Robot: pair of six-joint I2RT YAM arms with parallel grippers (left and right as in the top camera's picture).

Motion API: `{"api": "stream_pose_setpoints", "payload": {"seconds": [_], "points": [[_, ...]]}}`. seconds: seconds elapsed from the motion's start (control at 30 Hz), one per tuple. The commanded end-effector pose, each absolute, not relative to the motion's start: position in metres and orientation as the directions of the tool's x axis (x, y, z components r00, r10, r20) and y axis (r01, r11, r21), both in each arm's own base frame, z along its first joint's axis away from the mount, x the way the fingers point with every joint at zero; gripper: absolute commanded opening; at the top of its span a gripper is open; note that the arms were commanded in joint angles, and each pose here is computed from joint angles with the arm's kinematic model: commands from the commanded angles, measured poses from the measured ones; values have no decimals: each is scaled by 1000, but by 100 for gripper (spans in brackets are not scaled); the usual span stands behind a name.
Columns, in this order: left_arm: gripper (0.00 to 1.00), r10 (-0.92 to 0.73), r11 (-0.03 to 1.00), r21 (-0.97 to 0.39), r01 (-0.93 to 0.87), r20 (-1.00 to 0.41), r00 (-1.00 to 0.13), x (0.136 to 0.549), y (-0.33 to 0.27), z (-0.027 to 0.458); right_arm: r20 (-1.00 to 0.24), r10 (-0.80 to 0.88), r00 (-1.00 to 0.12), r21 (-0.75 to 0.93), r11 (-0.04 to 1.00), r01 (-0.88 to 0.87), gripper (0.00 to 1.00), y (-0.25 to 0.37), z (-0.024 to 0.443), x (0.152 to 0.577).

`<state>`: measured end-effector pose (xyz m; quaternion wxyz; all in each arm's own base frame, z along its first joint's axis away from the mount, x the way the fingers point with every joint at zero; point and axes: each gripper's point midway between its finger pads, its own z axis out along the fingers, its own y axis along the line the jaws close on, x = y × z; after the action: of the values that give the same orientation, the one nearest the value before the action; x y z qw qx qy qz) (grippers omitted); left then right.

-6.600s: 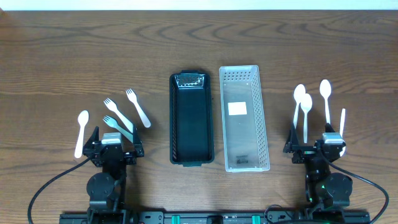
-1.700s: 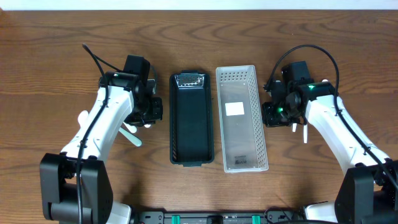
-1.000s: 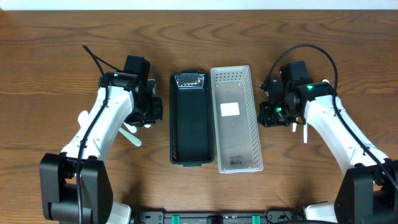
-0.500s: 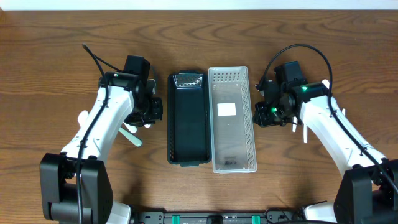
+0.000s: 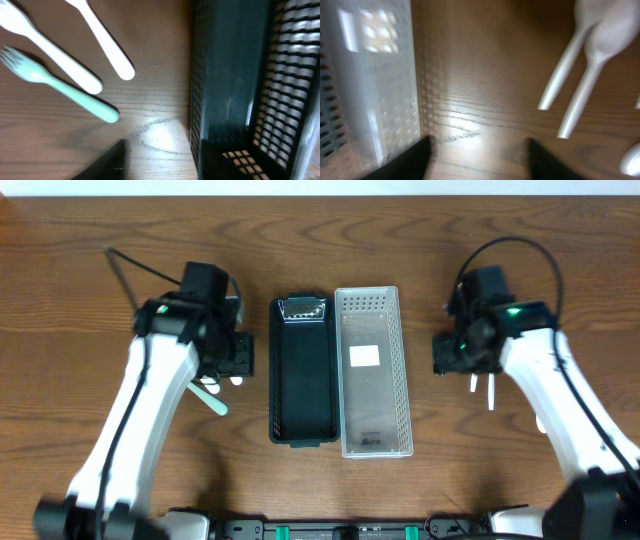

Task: Pack container
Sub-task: 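Move the right gripper over the white spoons on the right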

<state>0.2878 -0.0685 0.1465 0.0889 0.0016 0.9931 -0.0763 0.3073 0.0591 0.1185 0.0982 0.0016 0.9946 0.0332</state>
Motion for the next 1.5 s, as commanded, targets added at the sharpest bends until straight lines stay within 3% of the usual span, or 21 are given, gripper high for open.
{"api": "stream_pose_setpoints", "payload": {"seconds": [0.0, 0.07, 0.2, 0.3, 0.7, 1.47], "points": [[81, -9, 994, -110, 23, -285, -958, 277, -57, 184, -356, 49, -933, 31, 999, 40, 82, 39, 176, 322], [90, -11, 997, -73, 13, -310, -951, 266, -47, 196, -379, 106, -919, 32, 994, 102, 82, 27, 190, 321], [93, -14, 999, -38, 0, -355, -935, 246, -36, 214, -363, 289, -886, -72, 939, 336, 89, -24, 189, 307], [93, -15, 999, -43, 1, -383, -924, 238, -35, 223, -312, 336, -889, -100, 919, 382, 93, -48, 175, 304], [94, -27, 999, -48, -9, -386, -922, 232, -34, 225, -61, 288, -956, -158, 942, 294, 94, -67, 86, 319], [95, -26, 999, -47, -9, -381, -924, 231, -34, 224, 80, 299, -951, -157, 946, 285, 93, -68, 0, 332]]}}
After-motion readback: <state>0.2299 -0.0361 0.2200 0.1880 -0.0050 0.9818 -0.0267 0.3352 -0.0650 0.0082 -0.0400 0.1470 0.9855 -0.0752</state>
